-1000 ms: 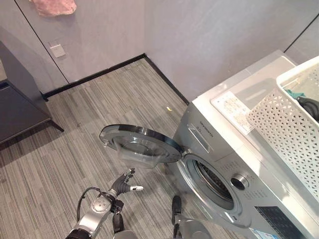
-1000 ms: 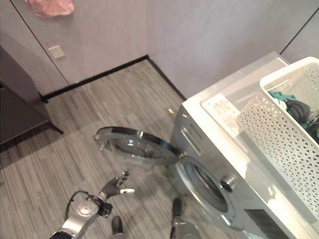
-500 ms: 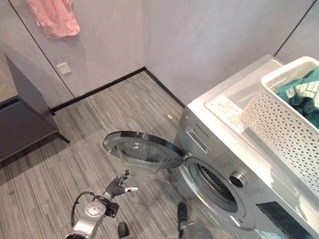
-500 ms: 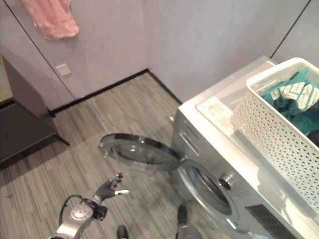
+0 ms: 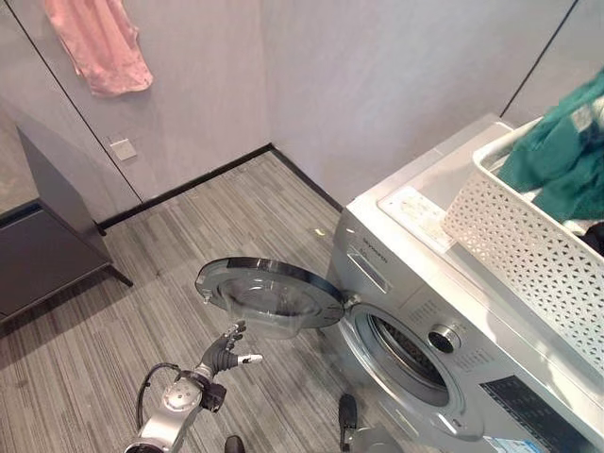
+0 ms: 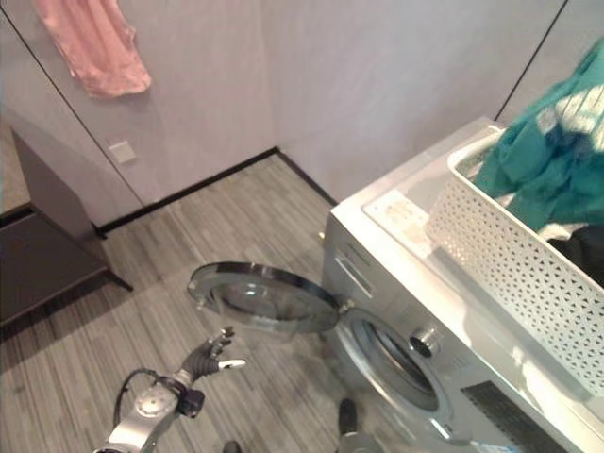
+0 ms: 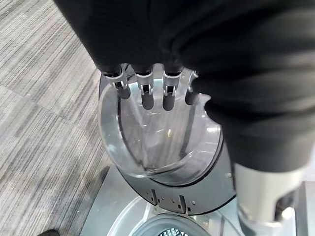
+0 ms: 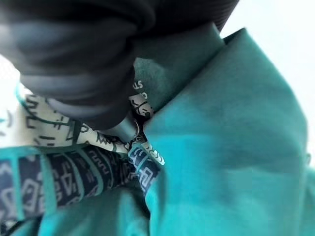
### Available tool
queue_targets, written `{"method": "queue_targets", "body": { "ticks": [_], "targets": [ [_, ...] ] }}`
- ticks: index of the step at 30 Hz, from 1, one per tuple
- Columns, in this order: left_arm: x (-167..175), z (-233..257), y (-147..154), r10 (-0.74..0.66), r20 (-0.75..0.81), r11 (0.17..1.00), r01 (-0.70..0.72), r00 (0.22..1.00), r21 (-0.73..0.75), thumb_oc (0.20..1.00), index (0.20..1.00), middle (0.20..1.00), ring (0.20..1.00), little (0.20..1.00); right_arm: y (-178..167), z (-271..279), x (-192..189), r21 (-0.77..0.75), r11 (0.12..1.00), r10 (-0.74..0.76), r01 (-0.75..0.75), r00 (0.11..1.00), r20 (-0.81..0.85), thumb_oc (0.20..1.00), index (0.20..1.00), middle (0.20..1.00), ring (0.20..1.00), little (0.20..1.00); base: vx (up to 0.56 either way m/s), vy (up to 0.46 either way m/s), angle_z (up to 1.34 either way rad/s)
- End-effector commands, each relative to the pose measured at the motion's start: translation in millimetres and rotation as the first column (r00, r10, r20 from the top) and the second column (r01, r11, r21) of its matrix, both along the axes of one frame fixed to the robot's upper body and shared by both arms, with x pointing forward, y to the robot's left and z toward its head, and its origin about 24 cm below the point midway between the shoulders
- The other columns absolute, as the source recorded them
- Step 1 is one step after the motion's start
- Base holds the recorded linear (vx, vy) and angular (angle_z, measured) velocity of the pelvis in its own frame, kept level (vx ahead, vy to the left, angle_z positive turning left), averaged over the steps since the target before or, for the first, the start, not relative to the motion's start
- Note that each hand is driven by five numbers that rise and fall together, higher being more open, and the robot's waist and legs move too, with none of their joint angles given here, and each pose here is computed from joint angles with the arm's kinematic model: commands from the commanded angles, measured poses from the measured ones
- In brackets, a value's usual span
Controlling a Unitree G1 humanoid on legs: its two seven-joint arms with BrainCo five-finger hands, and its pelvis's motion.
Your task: Grab the laundry basket,head to the washer,open it,put in the laundry and shut it.
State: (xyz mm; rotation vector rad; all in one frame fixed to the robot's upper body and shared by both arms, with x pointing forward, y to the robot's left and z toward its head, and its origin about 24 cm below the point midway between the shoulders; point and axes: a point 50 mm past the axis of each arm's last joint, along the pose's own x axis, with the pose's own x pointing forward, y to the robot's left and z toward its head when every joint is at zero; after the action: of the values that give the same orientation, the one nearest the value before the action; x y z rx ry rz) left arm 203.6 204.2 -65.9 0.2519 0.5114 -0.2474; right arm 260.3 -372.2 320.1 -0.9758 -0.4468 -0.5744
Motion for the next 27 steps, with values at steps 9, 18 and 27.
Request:
{"method": "queue_targets", "body": {
  "ticks": [9,18,27],
  "targets": [
    [23,17,-4,-0.059,0.110,0.996,0.051,0.992,0.075,1.000,1.000,1.000,1.000,1.000,5,63,-20,-0.029,0.988,-0.126,0.149,0.912,0.389,0.200,0.200,0.200,0.200,0.200,-0.01,0.037,0.00],
    [23,16,-3,-0.047,0.115,0.994,0.035,0.992,0.103,1.000,1.000,1.000,1.000,1.000,24,69,-25,-0.040,0.986,-0.114,0.160,0.836,0.537,0.200,0.200,0.200,0.200,0.200,-0.01,0.035,-0.02],
    [26,21,3,-0.036,0.147,0.990,0.015,0.988,0.141,1.000,1.000,1.000,1.000,1.000,37,81,-56,-0.090,0.957,-0.137,0.276,0.701,0.700,0.200,0.200,0.200,0.200,0.200,-0.04,0.058,-0.01]
  ]
}}
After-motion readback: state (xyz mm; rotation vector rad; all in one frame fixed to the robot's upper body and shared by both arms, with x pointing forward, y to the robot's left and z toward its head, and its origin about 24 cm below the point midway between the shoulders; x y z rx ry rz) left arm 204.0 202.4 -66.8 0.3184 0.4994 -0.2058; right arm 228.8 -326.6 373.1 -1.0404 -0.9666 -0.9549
